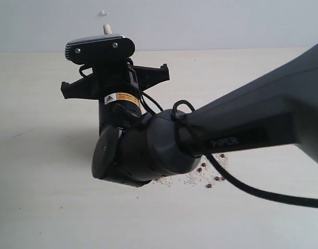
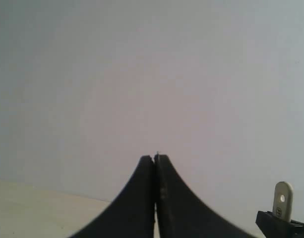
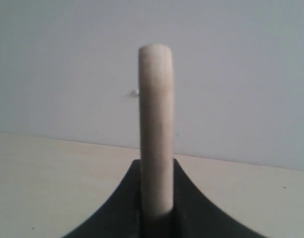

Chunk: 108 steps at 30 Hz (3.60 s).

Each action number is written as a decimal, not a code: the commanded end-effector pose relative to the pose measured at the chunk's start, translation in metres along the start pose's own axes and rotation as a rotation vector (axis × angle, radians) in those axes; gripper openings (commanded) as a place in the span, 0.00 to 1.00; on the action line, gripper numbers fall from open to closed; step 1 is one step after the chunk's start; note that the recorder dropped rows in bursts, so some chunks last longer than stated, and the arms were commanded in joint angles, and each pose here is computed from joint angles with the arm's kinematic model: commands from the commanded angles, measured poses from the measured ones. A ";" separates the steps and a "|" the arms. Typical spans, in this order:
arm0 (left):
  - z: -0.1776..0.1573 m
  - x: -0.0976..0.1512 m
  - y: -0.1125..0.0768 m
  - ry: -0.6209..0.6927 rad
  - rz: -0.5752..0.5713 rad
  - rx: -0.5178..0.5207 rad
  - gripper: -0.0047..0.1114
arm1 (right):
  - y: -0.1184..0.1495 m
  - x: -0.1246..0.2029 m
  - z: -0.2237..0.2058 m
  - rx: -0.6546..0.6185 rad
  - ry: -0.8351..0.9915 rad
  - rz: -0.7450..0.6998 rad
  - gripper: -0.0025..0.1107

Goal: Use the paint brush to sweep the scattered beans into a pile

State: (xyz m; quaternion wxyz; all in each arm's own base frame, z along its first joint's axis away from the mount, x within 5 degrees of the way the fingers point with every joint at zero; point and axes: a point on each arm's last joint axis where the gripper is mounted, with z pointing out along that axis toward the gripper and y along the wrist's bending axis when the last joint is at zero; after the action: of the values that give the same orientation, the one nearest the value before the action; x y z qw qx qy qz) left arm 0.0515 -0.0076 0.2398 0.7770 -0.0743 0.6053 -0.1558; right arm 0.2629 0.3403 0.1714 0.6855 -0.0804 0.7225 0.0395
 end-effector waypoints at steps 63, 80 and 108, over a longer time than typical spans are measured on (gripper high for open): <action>-0.001 0.002 0.000 0.001 -0.002 -0.001 0.04 | -0.101 0.026 -0.040 -1.006 0.068 0.282 0.02; -0.001 0.002 0.000 0.001 -0.002 -0.001 0.04 | -0.110 0.041 -0.028 -0.825 0.188 0.204 0.02; -0.001 0.002 0.000 0.001 -0.002 -0.001 0.04 | -0.124 0.038 -0.015 -0.619 0.118 0.153 0.02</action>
State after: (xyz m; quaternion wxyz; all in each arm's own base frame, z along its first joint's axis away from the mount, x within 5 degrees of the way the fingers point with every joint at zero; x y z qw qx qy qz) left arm 0.0515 -0.0076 0.2398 0.7770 -0.0743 0.6053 -0.1558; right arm 0.2661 0.2123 0.1367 0.5743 -0.2370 0.7289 0.2876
